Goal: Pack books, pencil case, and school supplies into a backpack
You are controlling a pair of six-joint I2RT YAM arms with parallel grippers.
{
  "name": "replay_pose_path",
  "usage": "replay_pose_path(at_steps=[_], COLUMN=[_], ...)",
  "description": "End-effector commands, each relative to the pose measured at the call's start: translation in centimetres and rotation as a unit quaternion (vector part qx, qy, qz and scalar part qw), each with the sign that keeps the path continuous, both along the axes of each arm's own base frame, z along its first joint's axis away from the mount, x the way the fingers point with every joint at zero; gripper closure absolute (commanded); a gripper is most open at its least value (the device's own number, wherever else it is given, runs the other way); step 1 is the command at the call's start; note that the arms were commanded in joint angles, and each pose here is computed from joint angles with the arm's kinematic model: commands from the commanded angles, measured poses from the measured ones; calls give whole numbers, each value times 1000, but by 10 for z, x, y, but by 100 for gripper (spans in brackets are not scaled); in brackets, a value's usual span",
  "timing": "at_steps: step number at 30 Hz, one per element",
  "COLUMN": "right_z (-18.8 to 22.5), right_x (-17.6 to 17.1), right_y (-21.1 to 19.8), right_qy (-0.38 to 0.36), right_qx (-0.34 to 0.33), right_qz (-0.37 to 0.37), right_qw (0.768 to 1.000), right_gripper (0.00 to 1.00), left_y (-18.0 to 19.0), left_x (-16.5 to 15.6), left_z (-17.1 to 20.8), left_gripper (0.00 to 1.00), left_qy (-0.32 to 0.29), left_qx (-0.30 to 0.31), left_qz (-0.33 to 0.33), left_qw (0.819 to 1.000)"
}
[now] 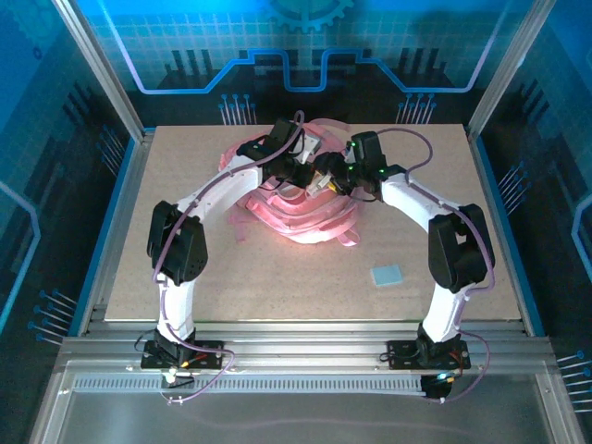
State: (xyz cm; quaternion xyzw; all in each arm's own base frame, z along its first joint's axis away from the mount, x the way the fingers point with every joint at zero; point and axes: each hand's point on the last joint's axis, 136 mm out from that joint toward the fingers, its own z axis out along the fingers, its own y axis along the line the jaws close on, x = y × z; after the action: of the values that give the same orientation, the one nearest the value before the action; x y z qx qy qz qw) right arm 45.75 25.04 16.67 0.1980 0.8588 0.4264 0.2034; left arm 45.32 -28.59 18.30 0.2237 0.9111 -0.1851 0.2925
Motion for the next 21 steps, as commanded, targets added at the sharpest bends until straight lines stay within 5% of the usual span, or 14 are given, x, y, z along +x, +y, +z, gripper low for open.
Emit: replay_pose_path(at_steps=[1,6,16,21], right_z=[-3,-14,26,38], right_x=[-12,-21,6,8], right_y=[13,-1,16,-4], right_qy=[8,22,9,-11], right_qx=[22,-2,63,41], right_qz=[18,2,-7,-23], right_qw=[1000,1000,998,999], right_gripper=[24,2,0,0], left_y=[-14,-11,-17,-15], left_x=[2,3,-3,-2], left_z=[80,100,111,115], left_gripper=[100,100,100,100], left_qy=[-84,-105,-103,-116], left_qx=[-64,-70,-92,-87], left_qz=[-13,-10,-21,-18], left_qw=[994,992,990,989])
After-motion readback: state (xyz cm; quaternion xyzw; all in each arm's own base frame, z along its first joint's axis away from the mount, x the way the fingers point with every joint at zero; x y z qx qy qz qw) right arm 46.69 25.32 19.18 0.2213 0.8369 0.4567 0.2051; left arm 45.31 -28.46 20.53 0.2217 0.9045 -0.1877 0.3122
